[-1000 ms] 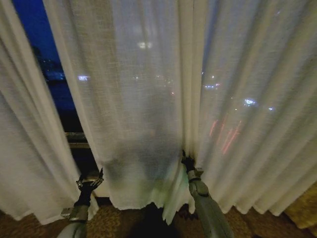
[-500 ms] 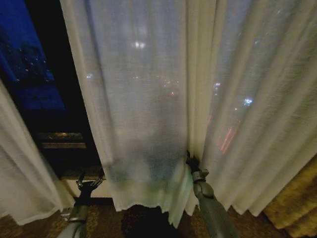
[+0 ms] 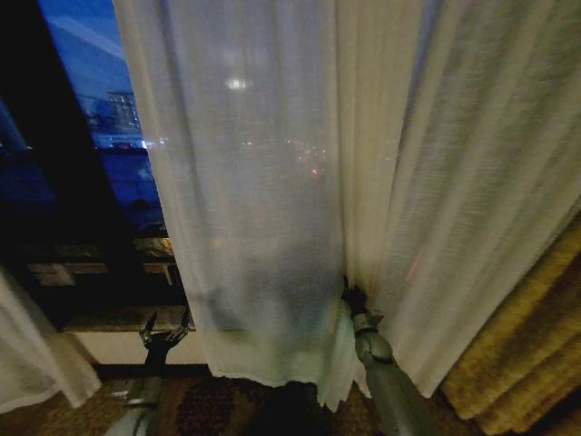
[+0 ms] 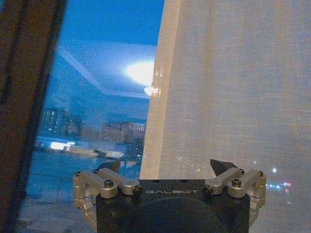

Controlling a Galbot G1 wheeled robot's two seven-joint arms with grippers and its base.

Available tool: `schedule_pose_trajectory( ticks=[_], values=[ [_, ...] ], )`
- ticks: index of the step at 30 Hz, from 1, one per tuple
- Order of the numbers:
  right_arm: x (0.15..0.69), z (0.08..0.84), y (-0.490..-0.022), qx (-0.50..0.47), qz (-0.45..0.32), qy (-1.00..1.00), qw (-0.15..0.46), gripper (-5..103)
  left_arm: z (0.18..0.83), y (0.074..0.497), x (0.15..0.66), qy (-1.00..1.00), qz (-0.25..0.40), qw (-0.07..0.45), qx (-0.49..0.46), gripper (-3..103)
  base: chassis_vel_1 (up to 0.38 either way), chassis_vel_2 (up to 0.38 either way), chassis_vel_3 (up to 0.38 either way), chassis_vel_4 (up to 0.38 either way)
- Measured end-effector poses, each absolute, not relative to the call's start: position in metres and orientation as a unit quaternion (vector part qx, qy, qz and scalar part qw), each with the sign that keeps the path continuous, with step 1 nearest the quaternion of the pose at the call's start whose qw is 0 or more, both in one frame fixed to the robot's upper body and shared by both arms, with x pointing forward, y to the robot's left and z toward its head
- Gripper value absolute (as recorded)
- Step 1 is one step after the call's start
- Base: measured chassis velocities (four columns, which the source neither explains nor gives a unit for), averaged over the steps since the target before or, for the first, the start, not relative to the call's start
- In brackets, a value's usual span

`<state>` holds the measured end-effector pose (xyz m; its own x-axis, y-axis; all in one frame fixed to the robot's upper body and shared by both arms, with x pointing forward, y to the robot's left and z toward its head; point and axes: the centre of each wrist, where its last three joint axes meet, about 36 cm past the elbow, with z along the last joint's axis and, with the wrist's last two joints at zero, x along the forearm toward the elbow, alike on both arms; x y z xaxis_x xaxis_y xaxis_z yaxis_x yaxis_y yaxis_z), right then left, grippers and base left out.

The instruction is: Open the curtains by pulling them apart, changing their state from closed to fully open.

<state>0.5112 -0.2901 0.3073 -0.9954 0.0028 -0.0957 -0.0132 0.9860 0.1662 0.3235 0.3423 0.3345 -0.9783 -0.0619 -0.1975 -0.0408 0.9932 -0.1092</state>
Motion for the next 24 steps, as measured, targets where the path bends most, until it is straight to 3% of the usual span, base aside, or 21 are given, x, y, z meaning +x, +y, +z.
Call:
schedule_pose_trajectory(
  ticks=[24],
  values=[
    [0.5054, 0.3083, -0.2958, 0.001, 0.089, 0.995, 0.05, 0, 0.3345, 0.3423, 0.3235, 0.993, -0.052, 0.101, -0.026, 100, -0.351, -0.353, 0.352, 0.357]
  ],
)
